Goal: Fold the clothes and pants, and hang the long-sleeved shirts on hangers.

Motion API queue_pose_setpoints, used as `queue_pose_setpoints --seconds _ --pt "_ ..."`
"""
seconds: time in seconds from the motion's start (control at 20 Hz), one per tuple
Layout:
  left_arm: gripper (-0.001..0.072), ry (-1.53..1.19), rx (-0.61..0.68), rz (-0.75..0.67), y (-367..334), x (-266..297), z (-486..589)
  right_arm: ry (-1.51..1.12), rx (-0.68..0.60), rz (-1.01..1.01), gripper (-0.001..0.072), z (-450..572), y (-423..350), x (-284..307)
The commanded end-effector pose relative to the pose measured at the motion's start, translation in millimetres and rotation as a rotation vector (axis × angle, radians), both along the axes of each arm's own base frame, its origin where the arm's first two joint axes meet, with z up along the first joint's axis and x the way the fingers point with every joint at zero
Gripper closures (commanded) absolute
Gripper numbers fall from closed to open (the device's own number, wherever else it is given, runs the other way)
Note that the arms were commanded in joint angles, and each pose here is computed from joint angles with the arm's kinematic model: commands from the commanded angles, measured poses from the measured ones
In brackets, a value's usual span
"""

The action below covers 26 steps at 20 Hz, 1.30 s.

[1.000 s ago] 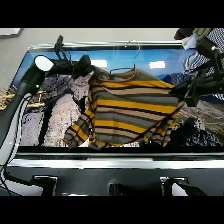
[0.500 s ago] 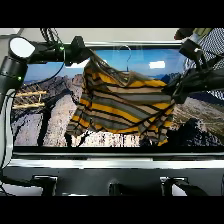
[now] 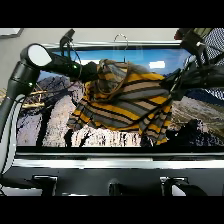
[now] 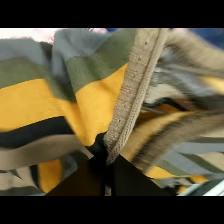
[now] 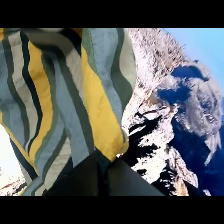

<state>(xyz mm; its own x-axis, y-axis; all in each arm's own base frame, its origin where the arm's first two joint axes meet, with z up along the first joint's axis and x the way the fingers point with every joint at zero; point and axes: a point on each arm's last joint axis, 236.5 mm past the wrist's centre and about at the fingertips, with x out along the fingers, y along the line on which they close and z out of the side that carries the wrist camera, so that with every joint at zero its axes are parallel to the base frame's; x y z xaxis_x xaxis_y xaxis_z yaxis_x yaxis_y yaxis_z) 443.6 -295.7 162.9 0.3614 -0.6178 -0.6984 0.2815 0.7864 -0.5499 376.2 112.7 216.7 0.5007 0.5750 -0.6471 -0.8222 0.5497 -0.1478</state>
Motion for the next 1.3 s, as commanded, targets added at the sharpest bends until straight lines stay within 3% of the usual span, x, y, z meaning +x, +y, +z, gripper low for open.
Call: queue_pose_setpoints --seconds 0.0,0.1,0.2,0.25,0.3,0.4,0.65,0.75,0.95,1.1,1.25 --pt "0.0572 -0.025 0.046 -0.065 -5 -4 -18 -0.007 -0.006 0.022 0.0695 8 3 -13" --pt "0.0456 -0.04 0.048 -0.076 -6 -4 -16 0.004 -0.01 0.034 0.0695 7 4 -18" --pt "0.0419 -0.046 0.049 -0.074 -4 -4 -14 0.014 -0.008 0.042 0.0695 6 5 -21" --pt "0.0221 -0.062 0.053 -0.079 -1 -3 -11 0.019 -0.009 0.046 0.0695 5 5 -22" --pt "0.0077 -0.079 0.063 -0.072 6 0 -7 0.022 -0.01 0.048 0.0695 5 5 -23" --pt "0.0022 -0.145 0.074 -0.062 28 7 11 0.022 -0.01 0.048 0.0695 5 5 -23" --pt "0.0002 -0.325 0.181 -0.026 122 35 45 0.035 -0.015 0.063 0.0695 3 6 -27" --pt "0.0002 -0.37 0.259 -0.083 145 45 35 0.042 -0.016 0.068 0.0695 2 6 -29" --pt "0.0027 -0.515 0.429 -0.343 151 57 8 0.043 -0.017 0.068 0.0695 2 6 -29" --pt "0.0026 -0.518 0.381 -0.377 124 53 4 0.044 -0.017 0.068 0.0694 1 6 -29" --pt "0.0035 -0.735 0.265 -0.65 74 38 7 0.045 -0.025 0.064 0.0694 0 5 -29"
